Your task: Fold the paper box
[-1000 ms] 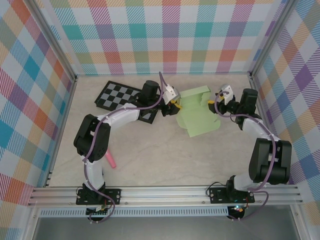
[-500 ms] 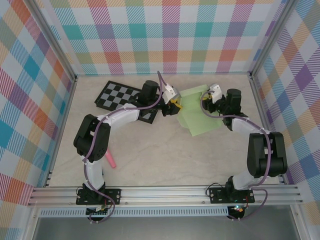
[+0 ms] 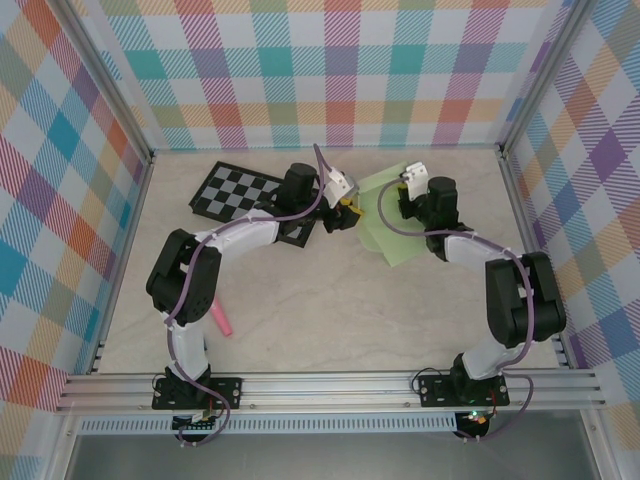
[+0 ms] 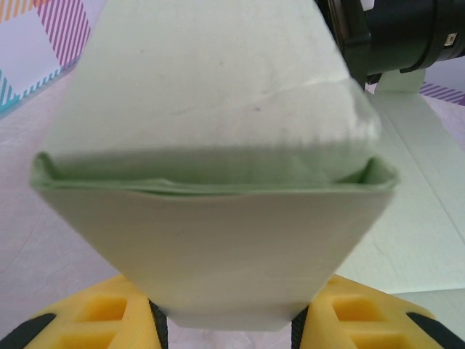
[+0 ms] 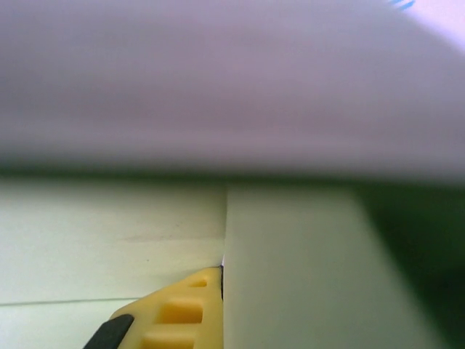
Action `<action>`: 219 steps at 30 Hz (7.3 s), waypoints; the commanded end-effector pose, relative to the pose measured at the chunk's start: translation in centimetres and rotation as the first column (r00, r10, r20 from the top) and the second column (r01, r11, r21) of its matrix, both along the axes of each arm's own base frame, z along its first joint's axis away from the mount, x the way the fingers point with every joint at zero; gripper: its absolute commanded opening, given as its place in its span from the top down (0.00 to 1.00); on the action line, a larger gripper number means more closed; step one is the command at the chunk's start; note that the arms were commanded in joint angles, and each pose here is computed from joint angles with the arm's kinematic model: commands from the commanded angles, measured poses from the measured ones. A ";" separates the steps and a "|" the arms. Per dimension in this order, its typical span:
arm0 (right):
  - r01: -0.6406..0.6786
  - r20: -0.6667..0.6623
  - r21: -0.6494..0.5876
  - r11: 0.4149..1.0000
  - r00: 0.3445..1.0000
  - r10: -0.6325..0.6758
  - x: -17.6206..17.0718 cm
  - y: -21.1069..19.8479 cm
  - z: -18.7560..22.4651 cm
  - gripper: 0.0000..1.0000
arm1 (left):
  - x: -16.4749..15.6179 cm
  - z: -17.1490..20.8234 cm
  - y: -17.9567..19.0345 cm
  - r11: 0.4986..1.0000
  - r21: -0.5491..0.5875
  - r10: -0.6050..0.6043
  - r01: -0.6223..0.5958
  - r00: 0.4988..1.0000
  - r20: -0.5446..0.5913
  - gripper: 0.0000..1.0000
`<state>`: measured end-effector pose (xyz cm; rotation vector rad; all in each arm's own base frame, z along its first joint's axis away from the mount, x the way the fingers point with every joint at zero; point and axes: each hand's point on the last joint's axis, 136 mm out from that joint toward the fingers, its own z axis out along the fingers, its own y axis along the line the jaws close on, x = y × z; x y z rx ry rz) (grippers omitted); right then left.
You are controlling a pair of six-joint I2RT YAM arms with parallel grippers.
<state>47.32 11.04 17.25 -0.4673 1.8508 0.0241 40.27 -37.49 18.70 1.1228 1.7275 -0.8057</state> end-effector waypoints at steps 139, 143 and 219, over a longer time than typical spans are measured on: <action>0.125 0.012 0.020 0.992 0.992 -0.125 2.2 -0.6 -3.9 1.00 | -3.5 1.9 -1.9 0.998 -0.041 -0.044 0.048 0.995 0.090 0.68; 0.150 -0.002 0.013 0.989 0.989 -0.150 1.9 -1.0 -4.5 1.00 | -3.3 0.9 -2.1 0.999 -0.033 -0.030 0.032 0.997 0.072 0.68; -0.747 -0.031 0.138 0.650 0.653 0.757 -11.7 0.9 3.8 0.48 | -5.6 2.4 0.9 0.929 0.061 -0.371 0.366 0.909 0.191 0.68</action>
